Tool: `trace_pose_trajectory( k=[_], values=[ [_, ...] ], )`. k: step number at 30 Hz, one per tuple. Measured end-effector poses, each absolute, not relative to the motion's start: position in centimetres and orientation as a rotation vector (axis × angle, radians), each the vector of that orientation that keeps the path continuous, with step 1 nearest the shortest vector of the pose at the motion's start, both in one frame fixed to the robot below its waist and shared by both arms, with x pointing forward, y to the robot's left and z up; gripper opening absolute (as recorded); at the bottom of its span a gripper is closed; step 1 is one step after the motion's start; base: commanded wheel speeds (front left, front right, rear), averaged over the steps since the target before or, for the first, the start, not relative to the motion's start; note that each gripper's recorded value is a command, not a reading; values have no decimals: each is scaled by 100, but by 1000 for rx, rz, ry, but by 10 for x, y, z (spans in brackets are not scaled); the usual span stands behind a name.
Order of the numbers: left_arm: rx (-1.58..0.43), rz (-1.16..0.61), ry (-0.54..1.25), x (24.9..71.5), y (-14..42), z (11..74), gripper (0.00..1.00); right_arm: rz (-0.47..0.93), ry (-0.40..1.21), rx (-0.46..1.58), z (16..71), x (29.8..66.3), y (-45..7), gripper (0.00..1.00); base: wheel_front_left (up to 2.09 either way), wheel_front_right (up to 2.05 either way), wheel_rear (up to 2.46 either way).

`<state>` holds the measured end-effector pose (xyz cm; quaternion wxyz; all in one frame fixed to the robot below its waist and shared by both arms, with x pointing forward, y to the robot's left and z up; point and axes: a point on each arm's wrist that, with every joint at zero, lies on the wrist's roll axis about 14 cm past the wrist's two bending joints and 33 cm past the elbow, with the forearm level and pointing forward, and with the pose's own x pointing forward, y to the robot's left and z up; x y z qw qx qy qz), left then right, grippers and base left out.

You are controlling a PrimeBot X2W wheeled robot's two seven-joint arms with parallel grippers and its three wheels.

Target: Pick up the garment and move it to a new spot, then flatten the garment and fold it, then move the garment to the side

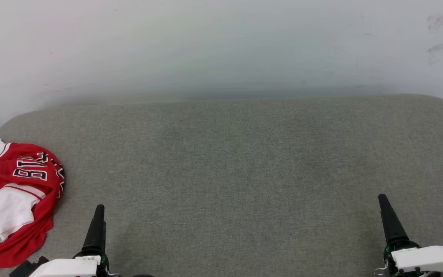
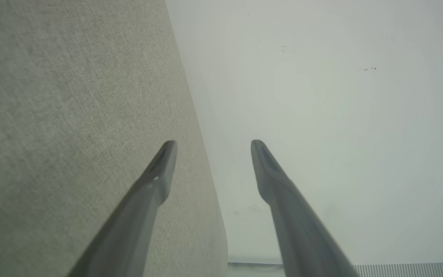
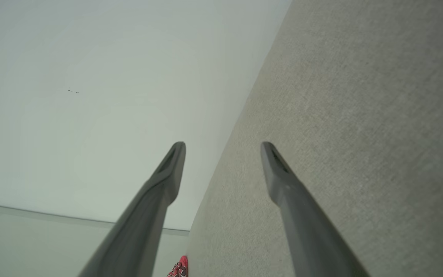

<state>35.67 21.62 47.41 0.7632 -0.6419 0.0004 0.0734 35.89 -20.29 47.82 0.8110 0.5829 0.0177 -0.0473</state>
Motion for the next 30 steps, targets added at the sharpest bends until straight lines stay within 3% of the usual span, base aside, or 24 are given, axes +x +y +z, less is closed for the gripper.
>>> trace_pose_trajectory(
  k=[14, 30],
  values=[
    [-1141, 193, -127, 357, 248, 506, 100, -6, -27, 860, 510, 366, -191, 100, 0, 0, 0],
    [-681, 98, -153, 361, 210, 548, 100, 93, -116, 417, 542, 368, -172, 100, 0, 0, 0]
  ],
)
